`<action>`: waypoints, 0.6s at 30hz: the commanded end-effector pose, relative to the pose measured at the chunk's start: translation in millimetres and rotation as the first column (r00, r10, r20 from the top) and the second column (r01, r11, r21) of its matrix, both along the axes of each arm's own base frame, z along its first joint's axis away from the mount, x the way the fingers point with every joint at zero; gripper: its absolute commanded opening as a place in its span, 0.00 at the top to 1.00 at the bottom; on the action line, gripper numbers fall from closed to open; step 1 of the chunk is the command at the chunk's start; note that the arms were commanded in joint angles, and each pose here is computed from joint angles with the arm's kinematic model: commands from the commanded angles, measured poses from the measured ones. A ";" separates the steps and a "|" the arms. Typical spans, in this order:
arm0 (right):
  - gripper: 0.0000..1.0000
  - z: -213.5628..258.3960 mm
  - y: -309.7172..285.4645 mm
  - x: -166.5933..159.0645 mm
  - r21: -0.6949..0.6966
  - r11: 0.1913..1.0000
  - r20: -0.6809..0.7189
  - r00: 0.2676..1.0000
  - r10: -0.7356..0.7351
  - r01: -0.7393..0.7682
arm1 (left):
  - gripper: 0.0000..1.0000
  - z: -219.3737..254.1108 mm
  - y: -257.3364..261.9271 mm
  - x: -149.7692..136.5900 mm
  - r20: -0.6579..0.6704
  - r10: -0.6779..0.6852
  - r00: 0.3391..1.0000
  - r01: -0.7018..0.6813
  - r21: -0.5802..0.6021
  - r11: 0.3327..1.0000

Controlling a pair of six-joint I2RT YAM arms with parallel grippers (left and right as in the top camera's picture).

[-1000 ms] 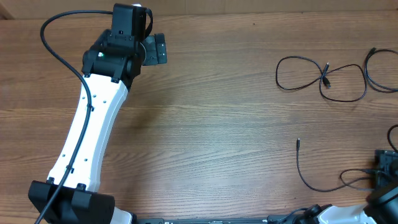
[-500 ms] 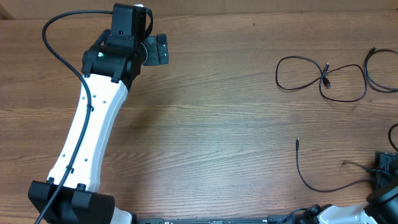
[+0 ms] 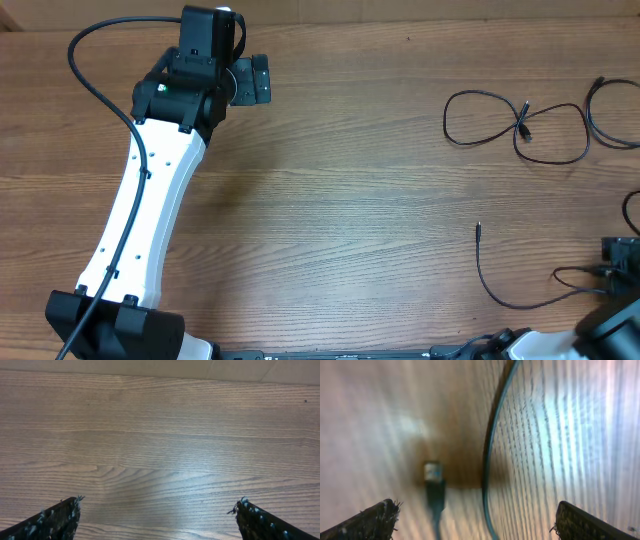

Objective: Untangle cables

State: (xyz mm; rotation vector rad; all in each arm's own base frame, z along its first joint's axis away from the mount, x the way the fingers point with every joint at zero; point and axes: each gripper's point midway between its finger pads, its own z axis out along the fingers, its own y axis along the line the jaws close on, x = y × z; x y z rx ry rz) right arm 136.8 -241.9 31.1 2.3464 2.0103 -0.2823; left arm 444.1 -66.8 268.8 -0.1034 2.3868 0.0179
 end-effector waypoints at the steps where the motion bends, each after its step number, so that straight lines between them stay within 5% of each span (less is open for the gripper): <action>1: 0.00 51.1 -8.5 8.4 -0.178 0.984 0.041 0.999 -0.005 0.012 | 0.00 7.3 -5.1 1.0 0.017 -0.022 1.000 0.022 -0.005 1.000; 9: 0.00 96.2 -2.4 6.6 -0.288 0.956 0.142 0.990 -0.012 0.053 | 0.00 7.9 -4.9 1.7 0.021 -0.021 1.000 0.021 -0.006 1.000; 18: 0.00 93.3 12.2 3.6 -0.230 0.972 0.143 0.990 -0.008 0.041 | 0.00 7.8 -4.9 1.6 0.021 -0.021 1.000 0.021 -0.006 1.000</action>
